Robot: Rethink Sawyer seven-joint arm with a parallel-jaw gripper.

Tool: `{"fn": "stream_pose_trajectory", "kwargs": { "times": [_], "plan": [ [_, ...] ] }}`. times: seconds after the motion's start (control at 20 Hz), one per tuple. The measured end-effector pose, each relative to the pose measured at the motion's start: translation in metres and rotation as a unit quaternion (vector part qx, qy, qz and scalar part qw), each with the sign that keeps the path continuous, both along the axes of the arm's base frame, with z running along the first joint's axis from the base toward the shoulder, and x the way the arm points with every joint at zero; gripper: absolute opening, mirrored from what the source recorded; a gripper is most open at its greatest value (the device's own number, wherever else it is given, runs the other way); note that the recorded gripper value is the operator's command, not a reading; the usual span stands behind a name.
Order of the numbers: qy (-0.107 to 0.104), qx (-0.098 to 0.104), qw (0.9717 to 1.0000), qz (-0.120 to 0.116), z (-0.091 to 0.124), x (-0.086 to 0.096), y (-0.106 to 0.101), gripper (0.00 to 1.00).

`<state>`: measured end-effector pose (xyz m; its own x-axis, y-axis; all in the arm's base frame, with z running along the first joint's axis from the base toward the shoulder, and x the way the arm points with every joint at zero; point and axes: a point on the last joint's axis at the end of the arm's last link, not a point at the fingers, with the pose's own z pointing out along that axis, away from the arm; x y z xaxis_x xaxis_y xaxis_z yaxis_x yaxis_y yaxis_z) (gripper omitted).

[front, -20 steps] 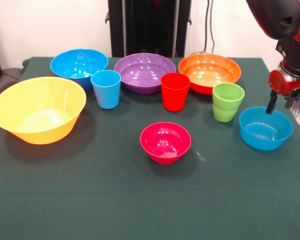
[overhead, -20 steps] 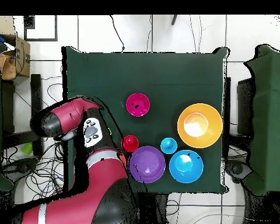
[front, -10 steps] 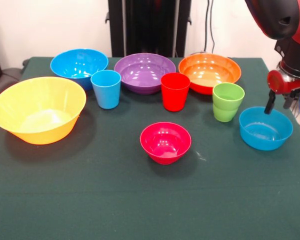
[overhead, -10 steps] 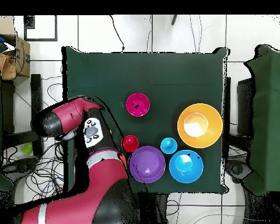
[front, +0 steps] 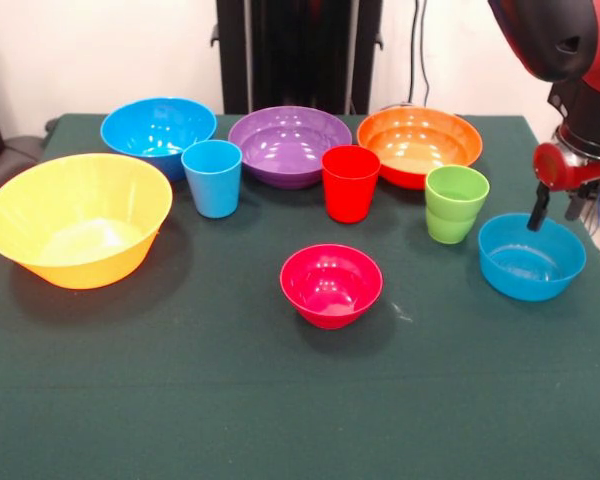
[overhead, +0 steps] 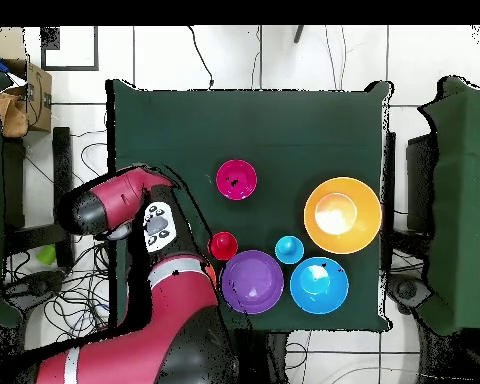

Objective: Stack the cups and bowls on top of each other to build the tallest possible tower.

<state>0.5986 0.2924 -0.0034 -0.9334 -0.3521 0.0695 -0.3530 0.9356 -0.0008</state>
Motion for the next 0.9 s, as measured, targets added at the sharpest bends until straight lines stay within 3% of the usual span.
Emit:
{"fn": "stream_pose_trajectory", "kwargs": {
  "times": [0.5, 0.9],
  "plan": [
    [-0.004, -0.002, 1.0000, 0.002, -0.020, -0.001, 0.004, 1.00],
    [-0.012, -0.005, 0.9999, -0.001, -0.031, -0.002, -0.005, 1.00]
  ]
}}
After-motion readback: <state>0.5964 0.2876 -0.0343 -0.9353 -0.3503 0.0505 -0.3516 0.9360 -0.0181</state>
